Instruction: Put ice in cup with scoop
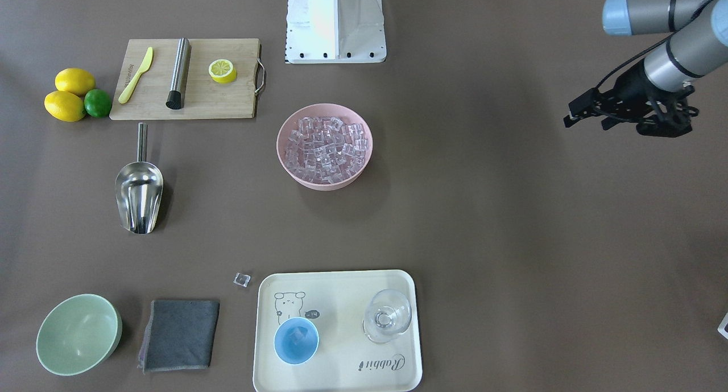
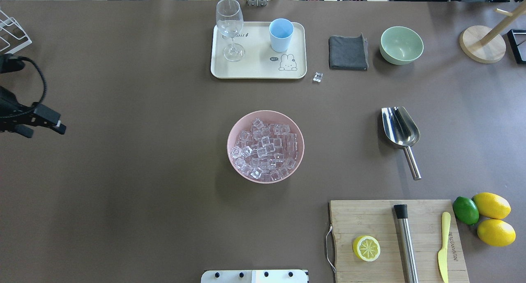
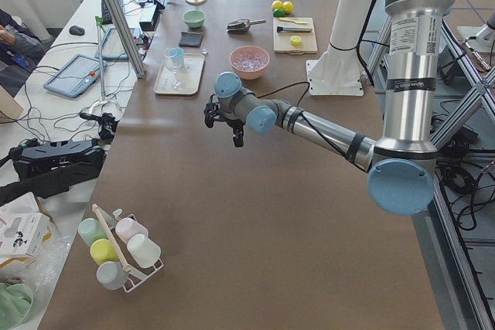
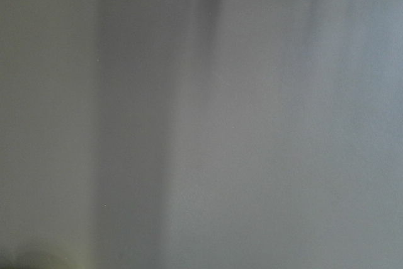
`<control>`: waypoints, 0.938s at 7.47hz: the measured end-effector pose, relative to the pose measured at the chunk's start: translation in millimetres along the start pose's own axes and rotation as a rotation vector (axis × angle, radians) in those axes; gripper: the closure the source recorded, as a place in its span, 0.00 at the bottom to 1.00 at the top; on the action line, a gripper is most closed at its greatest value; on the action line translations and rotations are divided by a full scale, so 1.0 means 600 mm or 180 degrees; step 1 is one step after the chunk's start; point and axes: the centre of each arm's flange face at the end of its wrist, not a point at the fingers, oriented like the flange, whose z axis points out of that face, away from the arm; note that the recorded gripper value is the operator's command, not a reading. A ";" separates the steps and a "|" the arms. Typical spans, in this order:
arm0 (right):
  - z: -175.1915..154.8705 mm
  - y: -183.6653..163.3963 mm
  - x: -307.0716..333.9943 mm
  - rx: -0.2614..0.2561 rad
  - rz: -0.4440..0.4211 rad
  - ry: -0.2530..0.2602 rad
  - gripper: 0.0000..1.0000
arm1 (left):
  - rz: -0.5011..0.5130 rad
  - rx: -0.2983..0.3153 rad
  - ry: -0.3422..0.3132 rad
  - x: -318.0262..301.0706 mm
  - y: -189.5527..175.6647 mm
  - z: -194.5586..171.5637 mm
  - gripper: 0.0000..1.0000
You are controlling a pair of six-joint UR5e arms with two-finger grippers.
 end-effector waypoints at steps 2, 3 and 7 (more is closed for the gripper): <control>0.006 0.005 0.006 -0.0020 0.0026 -0.0002 0.00 | 0.0125 -0.0011 -0.0233 -0.161 0.011 -0.052 0.03; 0.005 0.006 0.006 -0.0016 0.0026 0.0000 0.00 | 0.0218 -0.0014 -0.0294 -0.220 0.023 -0.074 0.03; 0.006 0.008 0.007 -0.0025 0.0027 0.0018 0.00 | 0.0408 0.0138 -0.0355 -0.414 0.052 -0.139 0.03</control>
